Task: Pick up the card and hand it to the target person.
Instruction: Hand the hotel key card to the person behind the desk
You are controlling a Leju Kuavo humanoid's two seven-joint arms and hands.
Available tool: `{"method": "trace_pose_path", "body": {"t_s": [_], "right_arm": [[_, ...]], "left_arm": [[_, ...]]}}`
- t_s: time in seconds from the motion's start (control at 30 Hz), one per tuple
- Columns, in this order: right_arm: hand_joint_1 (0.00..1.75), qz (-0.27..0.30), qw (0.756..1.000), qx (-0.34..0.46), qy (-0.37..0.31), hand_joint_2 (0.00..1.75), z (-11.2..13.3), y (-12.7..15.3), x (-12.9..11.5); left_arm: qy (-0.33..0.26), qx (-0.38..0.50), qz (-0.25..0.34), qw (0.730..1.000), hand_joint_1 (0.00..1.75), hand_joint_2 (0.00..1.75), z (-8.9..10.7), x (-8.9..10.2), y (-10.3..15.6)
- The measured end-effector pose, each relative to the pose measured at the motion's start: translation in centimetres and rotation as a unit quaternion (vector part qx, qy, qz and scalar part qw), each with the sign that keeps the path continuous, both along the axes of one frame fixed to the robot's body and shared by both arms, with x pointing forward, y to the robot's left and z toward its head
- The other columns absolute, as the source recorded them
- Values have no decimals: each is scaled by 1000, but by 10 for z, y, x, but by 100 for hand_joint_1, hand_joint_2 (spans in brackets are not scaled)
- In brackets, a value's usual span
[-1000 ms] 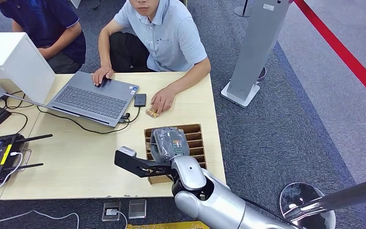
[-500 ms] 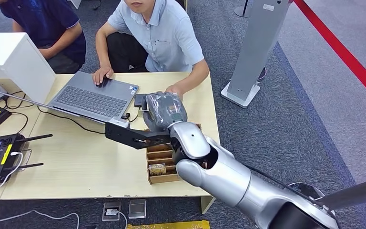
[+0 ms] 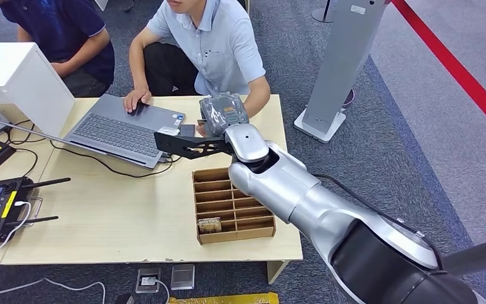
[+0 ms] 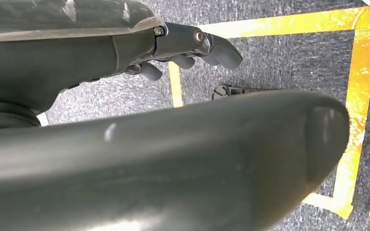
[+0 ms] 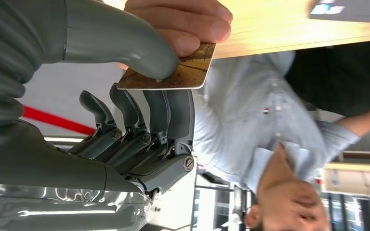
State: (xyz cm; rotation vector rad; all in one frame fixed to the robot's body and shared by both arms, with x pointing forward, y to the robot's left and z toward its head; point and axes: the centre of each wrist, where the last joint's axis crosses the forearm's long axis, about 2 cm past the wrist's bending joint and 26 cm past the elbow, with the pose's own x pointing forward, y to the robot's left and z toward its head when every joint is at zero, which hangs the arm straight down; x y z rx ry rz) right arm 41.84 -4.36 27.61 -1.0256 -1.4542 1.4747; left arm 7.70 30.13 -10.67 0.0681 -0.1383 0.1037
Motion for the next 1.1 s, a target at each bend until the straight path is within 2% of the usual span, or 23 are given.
{"method": "trace_pose_path", "body": {"t_s": [0.13,0.33,0.5,0.8,0.97,1.1], "right_arm": [[0,-21,999,-28,5,175,-8,-7,6],[0,-32,998,-45,9,175,-15,-12,11],[0,-11,999,-35,-1,175,-12,-11,12],[0,38,998,-3,-52,175,11,-3,14],[0,16,998,-13,-57,175,18,-7,8],[0,-3,1000,16,-27,175,4,-17,-7]], "left_arm": [[-2,-2,2,1000,0,0,0,-2,0],[3,-4,1,1000,0,0,-1,-8,0],[1,-4,6,1000,0,0,-2,-13,1],[-1,-6,21,1000,0,0,-3,-16,1],[3,-5,34,999,0,0,-3,-18,1],[11,-2,41,999,0,0,-3,-20,1]]}}
